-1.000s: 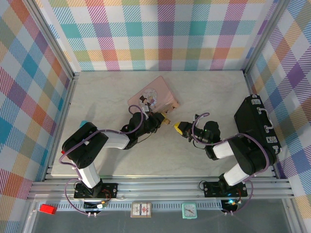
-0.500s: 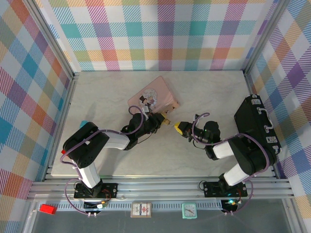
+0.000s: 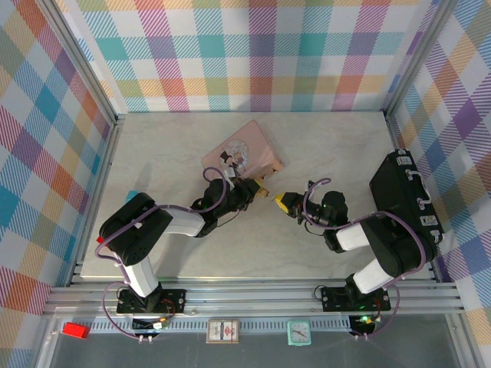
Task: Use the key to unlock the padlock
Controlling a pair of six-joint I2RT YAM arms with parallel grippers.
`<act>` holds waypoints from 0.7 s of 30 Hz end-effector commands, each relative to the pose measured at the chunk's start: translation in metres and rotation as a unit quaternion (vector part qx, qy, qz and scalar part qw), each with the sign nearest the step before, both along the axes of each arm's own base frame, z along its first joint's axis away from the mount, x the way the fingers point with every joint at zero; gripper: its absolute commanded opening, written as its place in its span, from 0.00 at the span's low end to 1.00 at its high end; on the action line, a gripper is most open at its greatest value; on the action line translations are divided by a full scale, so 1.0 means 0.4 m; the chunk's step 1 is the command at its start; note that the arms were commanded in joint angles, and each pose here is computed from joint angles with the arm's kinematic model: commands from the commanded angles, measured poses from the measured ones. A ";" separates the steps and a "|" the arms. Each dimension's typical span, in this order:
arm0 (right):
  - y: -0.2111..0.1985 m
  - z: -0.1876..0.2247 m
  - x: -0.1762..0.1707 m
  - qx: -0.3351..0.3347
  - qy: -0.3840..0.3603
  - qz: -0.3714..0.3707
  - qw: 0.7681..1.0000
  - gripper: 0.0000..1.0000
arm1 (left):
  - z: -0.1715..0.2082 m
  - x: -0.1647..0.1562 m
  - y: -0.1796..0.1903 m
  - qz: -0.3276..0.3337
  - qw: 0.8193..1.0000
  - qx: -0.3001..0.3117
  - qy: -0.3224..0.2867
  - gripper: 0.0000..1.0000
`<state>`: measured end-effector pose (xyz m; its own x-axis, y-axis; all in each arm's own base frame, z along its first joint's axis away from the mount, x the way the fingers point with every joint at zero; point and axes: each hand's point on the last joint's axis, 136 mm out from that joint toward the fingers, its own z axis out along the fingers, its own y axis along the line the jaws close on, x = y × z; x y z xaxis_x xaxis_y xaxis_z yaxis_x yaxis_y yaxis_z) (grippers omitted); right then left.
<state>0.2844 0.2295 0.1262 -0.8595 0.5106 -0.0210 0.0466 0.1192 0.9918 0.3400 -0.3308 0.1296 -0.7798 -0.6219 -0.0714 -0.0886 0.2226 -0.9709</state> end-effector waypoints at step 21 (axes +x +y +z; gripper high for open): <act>-0.002 0.031 0.001 -0.005 -0.030 -0.008 1.000 0.00 | 0.025 -0.048 -0.039 -0.035 0.997 -0.050 0.049 0.04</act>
